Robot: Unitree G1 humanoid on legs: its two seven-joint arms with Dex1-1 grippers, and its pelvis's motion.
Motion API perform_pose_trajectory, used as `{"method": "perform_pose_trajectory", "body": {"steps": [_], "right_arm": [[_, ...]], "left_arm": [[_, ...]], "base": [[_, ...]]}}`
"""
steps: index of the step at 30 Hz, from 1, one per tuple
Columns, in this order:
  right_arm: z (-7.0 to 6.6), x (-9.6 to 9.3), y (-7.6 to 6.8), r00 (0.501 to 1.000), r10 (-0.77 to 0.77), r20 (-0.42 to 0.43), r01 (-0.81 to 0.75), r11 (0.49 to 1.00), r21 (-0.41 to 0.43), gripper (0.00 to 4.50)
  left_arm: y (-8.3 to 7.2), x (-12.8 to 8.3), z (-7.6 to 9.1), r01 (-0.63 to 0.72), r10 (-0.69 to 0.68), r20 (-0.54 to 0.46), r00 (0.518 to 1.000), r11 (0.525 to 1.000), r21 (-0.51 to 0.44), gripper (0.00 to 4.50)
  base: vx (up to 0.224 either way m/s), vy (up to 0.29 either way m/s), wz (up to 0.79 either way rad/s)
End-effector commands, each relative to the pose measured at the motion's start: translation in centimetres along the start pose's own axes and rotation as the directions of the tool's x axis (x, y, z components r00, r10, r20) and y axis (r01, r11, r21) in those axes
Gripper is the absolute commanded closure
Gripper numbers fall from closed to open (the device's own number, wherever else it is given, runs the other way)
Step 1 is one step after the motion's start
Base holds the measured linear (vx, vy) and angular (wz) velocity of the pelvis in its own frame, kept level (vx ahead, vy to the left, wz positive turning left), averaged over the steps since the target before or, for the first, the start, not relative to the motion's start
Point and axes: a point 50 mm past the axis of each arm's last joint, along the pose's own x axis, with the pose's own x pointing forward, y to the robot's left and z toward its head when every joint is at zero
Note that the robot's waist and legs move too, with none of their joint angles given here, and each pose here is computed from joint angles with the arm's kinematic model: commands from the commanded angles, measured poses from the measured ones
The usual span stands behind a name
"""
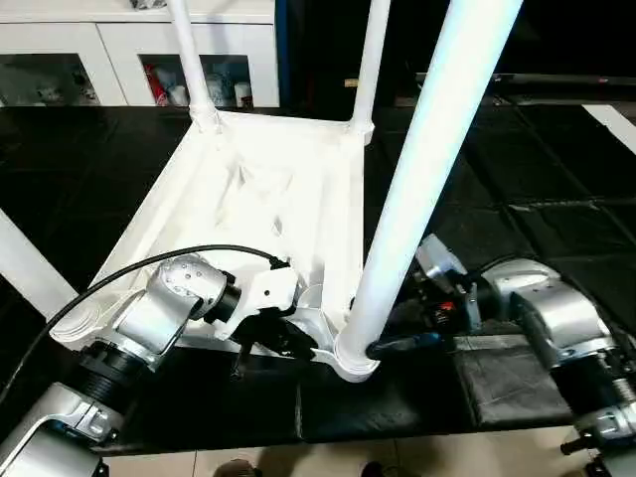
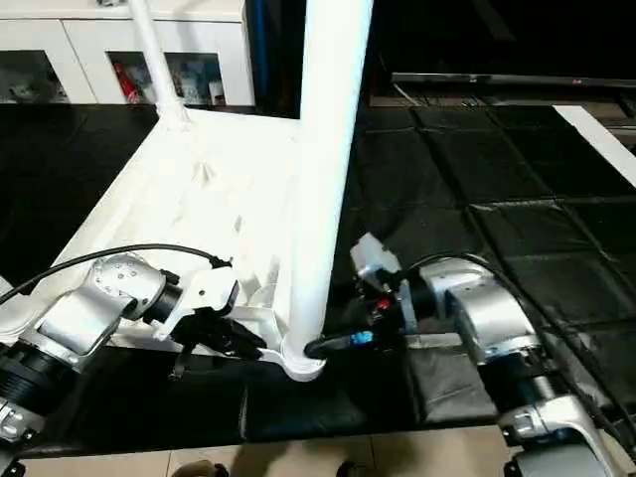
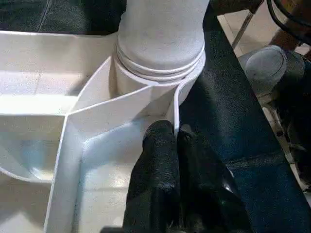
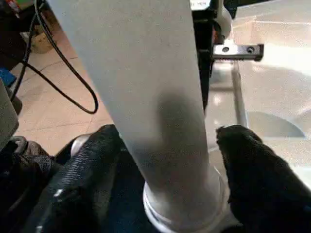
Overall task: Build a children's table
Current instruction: Rotate leg to tighten
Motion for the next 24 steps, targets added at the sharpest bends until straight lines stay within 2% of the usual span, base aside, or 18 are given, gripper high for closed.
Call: {"method": "perform_pose_trajectory", "body": {"steps": [1, 6, 10, 15, 18, 19, 20, 24], "right_arm": [[0.3, 0.3, 0.0, 1.000, 0.031, 0.002, -0.031, 1.000, -0.005, 1.36], [0.1, 0.5, 0.2, 0.998, 0.055, 0.006, -0.055, 0.998, 0.013, 1.91], [0.0, 0.5, 0.3, 0.998, 0.064, 0.008, -0.064, 0.998, 0.021, 2.19], [-0.2, 0.9, 0.5, 0.998, 0.037, 0.044, -0.039, 0.999, 0.039, 2.34], [-0.6, 1.4, -0.4, 0.989, -0.135, 0.060, 0.131, 0.990, 0.059, 2.37], [-0.6, 1.4, -0.4, 0.989, -0.135, 0.060, 0.131, 0.990, 0.059, 2.38], [-0.7, 1.9, -0.9, 0.974, -0.215, 0.066, 0.210, 0.975, 0.068, 2.40], [-0.5, 2.8, -1.7, 0.938, -0.336, 0.090, 0.326, 0.939, 0.106, 2.50]], "left_arm": [[-0.4, 1.0, 0.7, 0.090, -0.089, -0.008, 0.996, 0.995, 0.044, 4.50], [-0.4, 0.9, 0.6, 0.088, -0.088, -0.011, 0.996, 0.995, 0.042, 4.50], [-0.4, 0.9, 0.5, 0.083, -0.083, -0.010, 0.997, 0.996, 0.033, 4.50], [0.0, 1.1, 0.4, 0.028, -0.027, 0.021, 0.999, 0.999, -0.024, 4.50], [0.8, 1.4, 1.0, -0.068, 0.079, 0.103, 0.992, 0.992, -0.107, 4.50], [0.8, 1.4, 1.0, -0.068, 0.079, 0.103, 0.992, 0.992, -0.107, 4.50], [1.2, 1.5, 1.2, -0.110, 0.129, 0.124, 0.984, 0.983, -0.147, 4.50], [2.0, 1.8, 1.6, -0.198, 0.227, 0.137, 0.964, 0.960, -0.198, 4.50]], "base": [[0.000, 0.000, 0.00], [0.000, 0.000, 0.00], [0.000, 0.000, 0.00], [0.000, 0.000, 0.00], [0.000, 0.000, 0.00], [0.000, 0.000, 0.00], [0.000, 0.000, 0.00], [-0.042, -0.002, -0.05]]}}
